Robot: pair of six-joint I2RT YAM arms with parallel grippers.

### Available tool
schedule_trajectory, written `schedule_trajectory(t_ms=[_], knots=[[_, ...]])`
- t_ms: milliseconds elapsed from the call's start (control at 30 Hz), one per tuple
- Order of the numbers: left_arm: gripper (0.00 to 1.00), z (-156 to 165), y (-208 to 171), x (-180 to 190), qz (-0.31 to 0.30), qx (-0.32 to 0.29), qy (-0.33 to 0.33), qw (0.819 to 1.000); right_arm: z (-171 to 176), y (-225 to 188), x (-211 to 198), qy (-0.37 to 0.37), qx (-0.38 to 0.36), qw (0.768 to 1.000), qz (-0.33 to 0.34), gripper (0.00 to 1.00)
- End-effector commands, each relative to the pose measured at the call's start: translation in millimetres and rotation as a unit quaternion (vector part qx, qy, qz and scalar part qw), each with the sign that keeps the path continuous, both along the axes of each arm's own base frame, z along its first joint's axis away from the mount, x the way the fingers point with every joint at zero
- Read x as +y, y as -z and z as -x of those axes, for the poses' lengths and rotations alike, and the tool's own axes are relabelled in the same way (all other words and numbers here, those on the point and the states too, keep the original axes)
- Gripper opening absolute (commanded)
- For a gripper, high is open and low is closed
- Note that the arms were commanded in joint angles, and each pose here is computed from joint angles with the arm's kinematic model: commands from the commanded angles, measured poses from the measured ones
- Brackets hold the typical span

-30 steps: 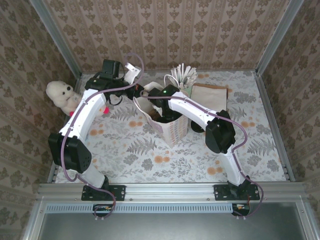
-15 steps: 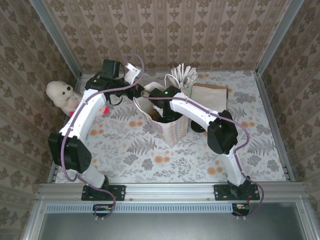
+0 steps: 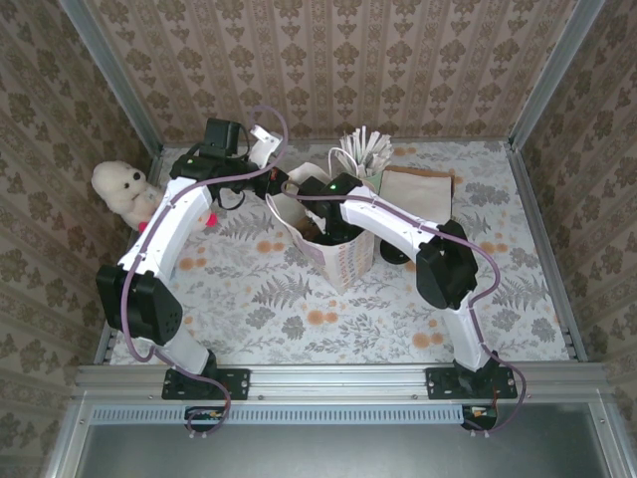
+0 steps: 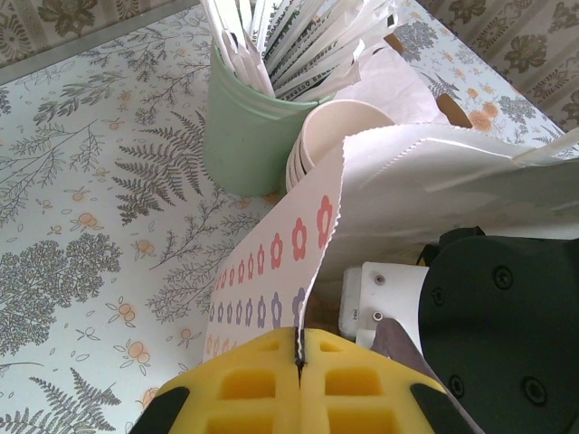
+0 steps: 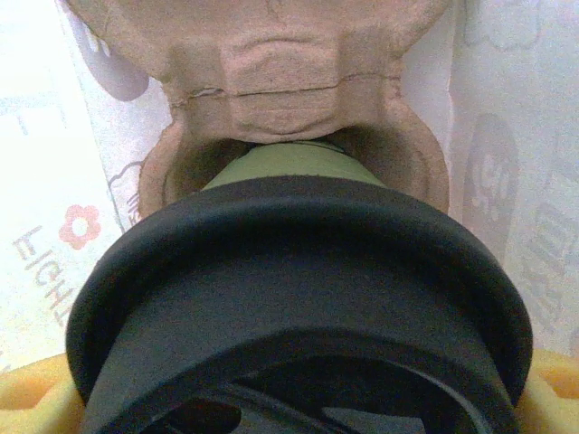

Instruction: Pack the takeout coffee

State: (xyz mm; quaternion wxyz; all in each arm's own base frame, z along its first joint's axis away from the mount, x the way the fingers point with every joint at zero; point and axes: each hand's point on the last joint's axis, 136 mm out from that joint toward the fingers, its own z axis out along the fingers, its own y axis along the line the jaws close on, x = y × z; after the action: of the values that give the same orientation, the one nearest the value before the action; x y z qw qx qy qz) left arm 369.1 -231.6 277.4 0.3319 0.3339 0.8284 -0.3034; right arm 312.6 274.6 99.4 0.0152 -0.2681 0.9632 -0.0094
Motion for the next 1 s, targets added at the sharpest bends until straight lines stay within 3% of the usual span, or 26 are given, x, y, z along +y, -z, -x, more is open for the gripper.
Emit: schedule_trajectory(t_ms=[0,533,967], knots=[[0.0,4,-10,-5,0.01,-0.002,0.014,1.0,11,67,-14,0.008,0.053,0.997,0.054,0.27],[0.0,3,-8,-6,0.011,0.001,0.013,1.0,24,96,-18,0.009,0.089,0.994,0.065,0.27],[0.0,1,-8,-7,0.012,0.002,0.012,1.0,12,63,-8,0.005,0.059,0.997,0.041,0.29]])
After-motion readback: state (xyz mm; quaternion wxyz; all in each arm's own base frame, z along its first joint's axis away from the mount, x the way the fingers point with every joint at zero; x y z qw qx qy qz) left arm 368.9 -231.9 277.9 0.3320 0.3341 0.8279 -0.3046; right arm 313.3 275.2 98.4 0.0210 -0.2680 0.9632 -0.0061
